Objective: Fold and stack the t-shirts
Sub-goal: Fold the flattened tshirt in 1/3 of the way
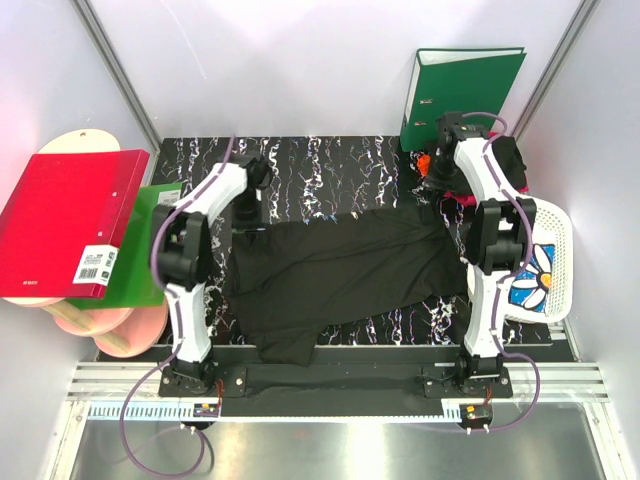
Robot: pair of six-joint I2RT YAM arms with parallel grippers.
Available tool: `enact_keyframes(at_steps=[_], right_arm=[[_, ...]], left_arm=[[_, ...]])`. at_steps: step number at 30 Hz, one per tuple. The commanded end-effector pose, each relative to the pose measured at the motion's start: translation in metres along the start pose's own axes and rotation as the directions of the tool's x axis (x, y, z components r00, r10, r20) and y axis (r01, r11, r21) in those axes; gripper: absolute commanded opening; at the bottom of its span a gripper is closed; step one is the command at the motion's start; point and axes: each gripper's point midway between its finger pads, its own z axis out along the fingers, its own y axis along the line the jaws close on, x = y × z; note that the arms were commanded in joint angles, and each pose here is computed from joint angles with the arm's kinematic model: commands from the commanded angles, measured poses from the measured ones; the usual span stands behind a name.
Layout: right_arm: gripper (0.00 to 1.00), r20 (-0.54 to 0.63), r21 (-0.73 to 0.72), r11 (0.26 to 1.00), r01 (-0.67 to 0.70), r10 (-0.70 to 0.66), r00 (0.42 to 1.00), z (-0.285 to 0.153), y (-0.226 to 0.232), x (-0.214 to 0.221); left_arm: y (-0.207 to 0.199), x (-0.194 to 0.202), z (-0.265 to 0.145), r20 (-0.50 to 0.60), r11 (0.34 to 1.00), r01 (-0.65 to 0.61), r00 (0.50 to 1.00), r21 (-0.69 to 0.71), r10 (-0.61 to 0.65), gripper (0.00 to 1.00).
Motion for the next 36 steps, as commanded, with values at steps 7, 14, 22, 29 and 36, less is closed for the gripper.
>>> enact_keyframes(at_steps=[7, 14, 22, 29, 36], right_arm=[[0.00, -0.122, -0.021, 1.000, 0.019, -0.022, 0.992, 0.039, 0.018, 0.017], [0.00, -0.216, 0.090, 0.995, 0.033, -0.013, 0.976, 0.066, 0.000, 0.037], [0.00, -0.203, 0.163, 0.986, 0.023, 0.011, 0.979, 0.081, -0.004, 0.023], [0.00, -0.078, 0.157, 0.988, -0.004, 0.017, 0.997, 0.098, 0.010, -0.014], [0.00, -0.069, 0.107, 0.994, -0.021, 0.029, 0.997, 0.112, 0.028, -0.014]], left_arm=[[-0.021, -0.039, 0.028, -0.024, 0.999, -0.036, 0.999, -0.008, 0.036, 0.00], [-0.012, -0.046, 0.061, -0.083, 0.991, -0.048, 0.996, -0.124, 0.038, 0.00], [-0.017, -0.065, 0.061, -0.042, 0.989, 0.004, 0.999, -0.151, -0.011, 0.00], [-0.012, -0.116, 0.052, 0.124, 0.981, 0.109, 0.988, -0.162, -0.089, 0.00], [-0.003, -0.161, 0.050, 0.242, 0.970, 0.226, 0.950, -0.094, -0.198, 0.00]])
